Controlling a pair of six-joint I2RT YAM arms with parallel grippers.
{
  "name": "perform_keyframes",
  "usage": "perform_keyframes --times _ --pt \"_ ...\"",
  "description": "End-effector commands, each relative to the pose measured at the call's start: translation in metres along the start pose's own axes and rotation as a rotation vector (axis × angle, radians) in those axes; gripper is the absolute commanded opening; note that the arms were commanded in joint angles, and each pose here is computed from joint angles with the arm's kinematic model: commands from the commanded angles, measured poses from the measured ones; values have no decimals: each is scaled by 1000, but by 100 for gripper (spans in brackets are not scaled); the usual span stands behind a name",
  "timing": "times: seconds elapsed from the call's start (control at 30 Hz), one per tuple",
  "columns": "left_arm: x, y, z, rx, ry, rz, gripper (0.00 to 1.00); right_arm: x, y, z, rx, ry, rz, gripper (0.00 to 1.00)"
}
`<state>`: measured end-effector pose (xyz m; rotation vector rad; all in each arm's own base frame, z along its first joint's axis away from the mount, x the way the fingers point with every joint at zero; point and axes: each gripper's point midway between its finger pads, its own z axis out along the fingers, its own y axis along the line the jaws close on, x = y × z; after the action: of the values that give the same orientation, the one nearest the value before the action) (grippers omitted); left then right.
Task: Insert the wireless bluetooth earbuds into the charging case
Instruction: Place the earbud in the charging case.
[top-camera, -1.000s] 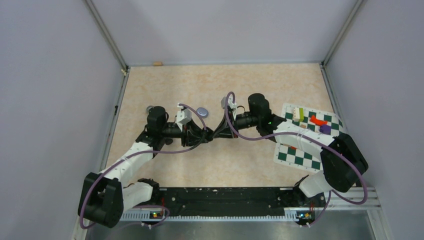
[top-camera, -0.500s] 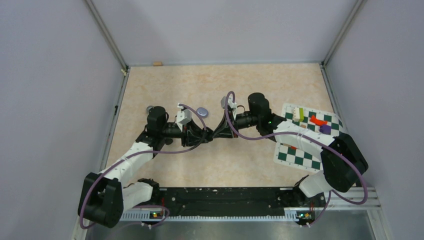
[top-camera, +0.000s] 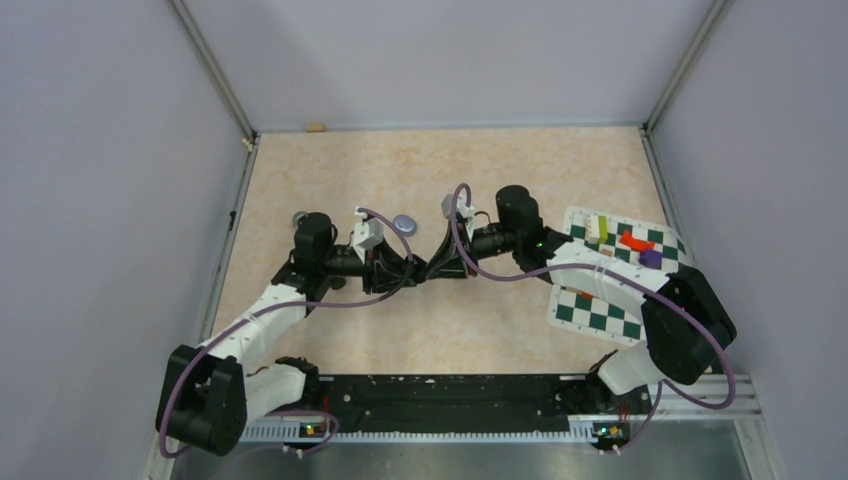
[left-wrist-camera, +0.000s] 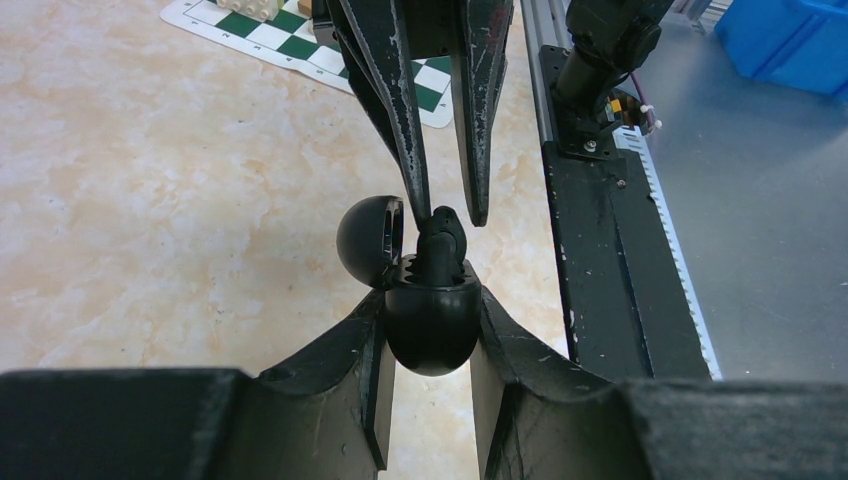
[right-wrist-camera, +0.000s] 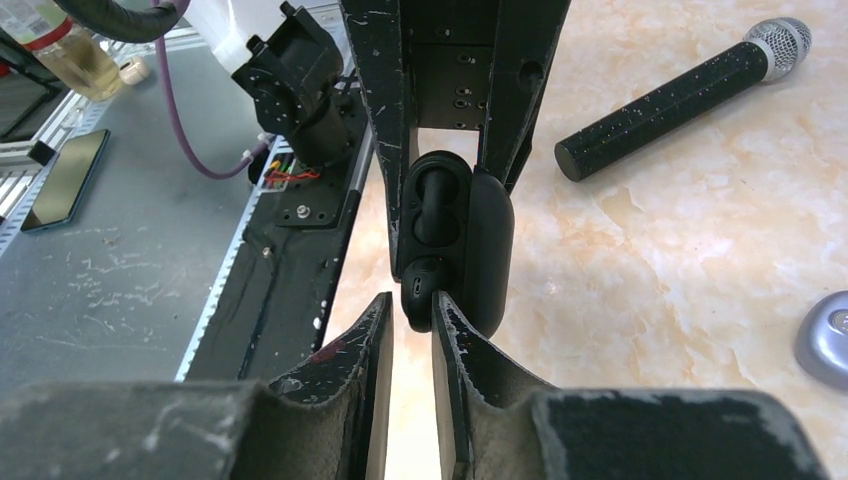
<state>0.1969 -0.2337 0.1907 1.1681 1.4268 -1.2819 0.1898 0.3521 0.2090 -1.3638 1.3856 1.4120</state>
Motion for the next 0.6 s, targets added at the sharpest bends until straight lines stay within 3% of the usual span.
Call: perform_keyframes --times 0.0,0.57 --pt "-11 2 0 -4 -17 65 0 -14 10 8 -66 -14 -54 21" --pt "-10 3 1 -1 -14 61 0 -17 19 8 -109 -15 -68 35"
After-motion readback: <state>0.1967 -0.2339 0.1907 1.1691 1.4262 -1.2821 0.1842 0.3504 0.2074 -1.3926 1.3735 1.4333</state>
